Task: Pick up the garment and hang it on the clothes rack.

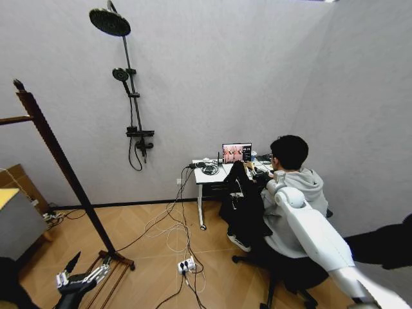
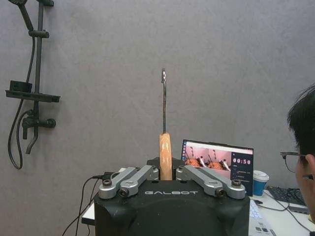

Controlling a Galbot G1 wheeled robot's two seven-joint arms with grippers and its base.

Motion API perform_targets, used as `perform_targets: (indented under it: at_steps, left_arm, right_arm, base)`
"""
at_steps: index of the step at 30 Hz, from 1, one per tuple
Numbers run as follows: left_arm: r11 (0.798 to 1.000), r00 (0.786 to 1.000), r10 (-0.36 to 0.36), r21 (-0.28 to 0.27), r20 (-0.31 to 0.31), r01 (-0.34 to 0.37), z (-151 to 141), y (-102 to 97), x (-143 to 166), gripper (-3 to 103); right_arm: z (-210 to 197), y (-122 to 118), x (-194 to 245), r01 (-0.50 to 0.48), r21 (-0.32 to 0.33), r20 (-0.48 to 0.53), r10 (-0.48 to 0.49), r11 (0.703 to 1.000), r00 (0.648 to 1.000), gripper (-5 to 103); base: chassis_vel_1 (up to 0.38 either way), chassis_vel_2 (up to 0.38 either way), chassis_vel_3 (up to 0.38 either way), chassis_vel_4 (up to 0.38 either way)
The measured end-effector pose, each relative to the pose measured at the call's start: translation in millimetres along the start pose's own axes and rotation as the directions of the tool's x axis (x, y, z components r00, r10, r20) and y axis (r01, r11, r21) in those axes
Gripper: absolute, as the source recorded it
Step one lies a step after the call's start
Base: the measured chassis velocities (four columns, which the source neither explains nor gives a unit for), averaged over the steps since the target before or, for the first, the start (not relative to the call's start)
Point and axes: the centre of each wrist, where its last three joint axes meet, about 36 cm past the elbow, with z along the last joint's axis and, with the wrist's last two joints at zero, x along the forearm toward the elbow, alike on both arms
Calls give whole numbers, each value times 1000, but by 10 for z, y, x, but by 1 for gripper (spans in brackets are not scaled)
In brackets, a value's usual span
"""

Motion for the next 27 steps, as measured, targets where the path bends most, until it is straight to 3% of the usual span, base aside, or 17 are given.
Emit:
perform_targets:
  at_steps: [15,27]
  left_arm:
    - [1000,1000,0,0,0,0,0,0,0,100]
    - [1000,1000,0,0,0,0,0,0,0,100]
  right_arm:
    - [-158,171,391,28,-29,78,-25,999,997,10]
    - [-630,771,890,172,-100,174,-153,980,973,10]
  base:
    - [0,0,0,0]
    - [66,61,48,52]
